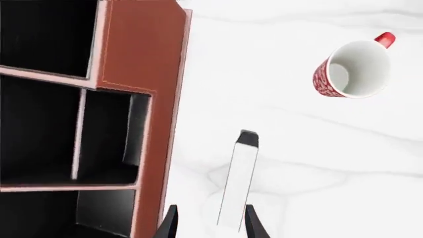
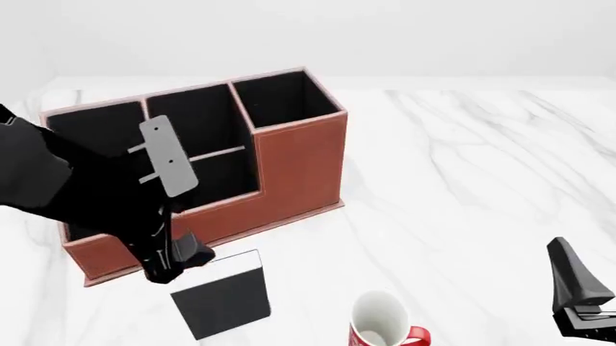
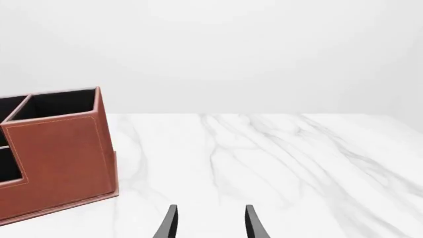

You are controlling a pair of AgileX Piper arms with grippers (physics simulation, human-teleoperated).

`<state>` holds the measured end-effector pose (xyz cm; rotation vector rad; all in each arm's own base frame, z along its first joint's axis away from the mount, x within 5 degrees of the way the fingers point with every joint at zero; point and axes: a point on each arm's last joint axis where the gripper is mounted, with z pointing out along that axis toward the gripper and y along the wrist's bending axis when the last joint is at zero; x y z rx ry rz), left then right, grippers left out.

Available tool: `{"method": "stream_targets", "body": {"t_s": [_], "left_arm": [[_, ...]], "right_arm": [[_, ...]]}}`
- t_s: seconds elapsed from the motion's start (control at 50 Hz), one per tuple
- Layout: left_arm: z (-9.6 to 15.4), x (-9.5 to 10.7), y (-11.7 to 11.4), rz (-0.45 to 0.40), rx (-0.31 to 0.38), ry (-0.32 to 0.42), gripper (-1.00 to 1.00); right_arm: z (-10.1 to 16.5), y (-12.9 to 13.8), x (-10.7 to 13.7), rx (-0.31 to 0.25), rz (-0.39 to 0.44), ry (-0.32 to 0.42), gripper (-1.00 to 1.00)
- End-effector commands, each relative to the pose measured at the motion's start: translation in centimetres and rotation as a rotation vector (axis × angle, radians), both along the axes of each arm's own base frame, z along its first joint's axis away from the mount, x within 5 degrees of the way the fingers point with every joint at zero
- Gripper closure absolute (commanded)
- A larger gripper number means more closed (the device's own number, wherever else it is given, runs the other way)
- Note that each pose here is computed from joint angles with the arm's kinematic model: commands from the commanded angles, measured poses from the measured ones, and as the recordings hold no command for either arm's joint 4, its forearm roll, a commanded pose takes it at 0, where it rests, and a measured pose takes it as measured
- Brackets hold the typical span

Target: Pick up the book and place it in the front compartment of the caddy.

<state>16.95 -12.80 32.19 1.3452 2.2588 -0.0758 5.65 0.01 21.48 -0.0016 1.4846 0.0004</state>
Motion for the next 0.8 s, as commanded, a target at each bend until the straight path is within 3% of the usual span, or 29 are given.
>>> {"method": "stream_targets", "body": {"t_s": [0.02,0.8], "left_arm": [[-1.6,-0.3,-1.6,-0.054,0.063,0.089,-1.0],[-3.9,-0.1,-2.2,-0.055,0.078,0.114,-1.0]], "right_arm": [[0.0,0.0,0.0,0.0,0.0,0.0,-1.0],[0.0,0.0,0.0,0.0,0.0,0.0,-1.0]]}}
